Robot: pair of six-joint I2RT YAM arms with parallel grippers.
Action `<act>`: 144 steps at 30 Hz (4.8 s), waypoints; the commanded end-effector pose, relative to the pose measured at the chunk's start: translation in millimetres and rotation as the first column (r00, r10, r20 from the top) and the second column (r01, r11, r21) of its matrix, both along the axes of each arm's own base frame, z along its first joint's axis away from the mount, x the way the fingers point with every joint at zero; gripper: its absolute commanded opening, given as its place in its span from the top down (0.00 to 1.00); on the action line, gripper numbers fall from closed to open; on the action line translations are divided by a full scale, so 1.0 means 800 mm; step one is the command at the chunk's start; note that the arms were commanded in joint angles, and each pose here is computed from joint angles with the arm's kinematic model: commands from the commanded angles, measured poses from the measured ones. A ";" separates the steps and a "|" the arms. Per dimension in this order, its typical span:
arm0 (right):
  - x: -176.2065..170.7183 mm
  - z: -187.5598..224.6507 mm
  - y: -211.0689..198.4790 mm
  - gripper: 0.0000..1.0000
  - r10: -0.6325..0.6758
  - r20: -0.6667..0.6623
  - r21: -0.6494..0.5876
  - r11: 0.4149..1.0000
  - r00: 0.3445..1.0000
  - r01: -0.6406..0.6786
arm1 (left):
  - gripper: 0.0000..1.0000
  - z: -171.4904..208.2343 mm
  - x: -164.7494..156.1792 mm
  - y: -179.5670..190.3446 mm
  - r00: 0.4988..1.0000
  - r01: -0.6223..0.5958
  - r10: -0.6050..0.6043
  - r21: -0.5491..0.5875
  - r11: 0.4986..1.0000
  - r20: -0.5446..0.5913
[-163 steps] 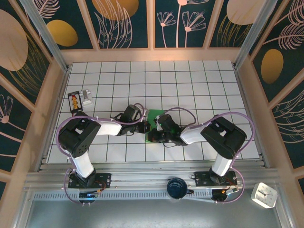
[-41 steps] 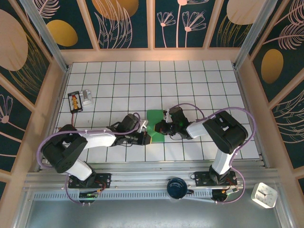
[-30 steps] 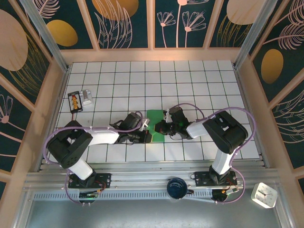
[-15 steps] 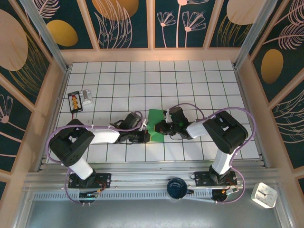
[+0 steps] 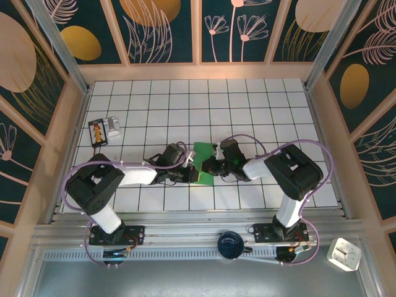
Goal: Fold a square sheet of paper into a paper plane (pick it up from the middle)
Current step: Fold the triangle a second time at the center of the table.
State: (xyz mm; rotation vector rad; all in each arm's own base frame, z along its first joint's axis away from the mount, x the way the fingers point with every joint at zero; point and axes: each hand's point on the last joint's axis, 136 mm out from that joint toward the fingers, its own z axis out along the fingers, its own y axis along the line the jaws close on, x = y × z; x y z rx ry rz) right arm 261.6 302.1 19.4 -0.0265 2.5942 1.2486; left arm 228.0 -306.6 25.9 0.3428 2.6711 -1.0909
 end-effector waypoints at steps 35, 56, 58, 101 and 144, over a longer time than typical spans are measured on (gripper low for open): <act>-0.028 -0.078 -0.064 1.00 -0.079 -0.130 -0.287 0.957 0.988 0.039 | 1.00 -0.063 -0.062 0.069 0.987 0.032 -0.002 0.187 0.982 -0.159; -0.024 -0.074 -0.061 1.00 -0.046 -0.110 -0.289 0.957 0.993 0.013 | 1.00 0.042 -0.025 0.012 0.999 -0.019 0.014 -0.147 0.989 -0.037; -0.025 -0.074 -0.061 1.00 -0.045 -0.109 -0.289 0.957 0.993 0.012 | 1.00 0.035 -0.019 0.011 0.999 -0.024 0.019 -0.126 0.992 -0.040; -0.004 0.014 -0.001 0.96 0.094 0.058 -0.104 0.991 0.994 -0.088 | 1.00 -0.085 -0.058 0.073 0.935 -0.119 0.175 0.193 0.974 -0.308; -0.015 -0.030 -0.035 0.97 0.014 -0.039 -0.148 0.989 0.999 -0.019 | 1.00 -0.126 -0.072 0.115 0.969 0.031 0.088 0.465 0.885 -0.233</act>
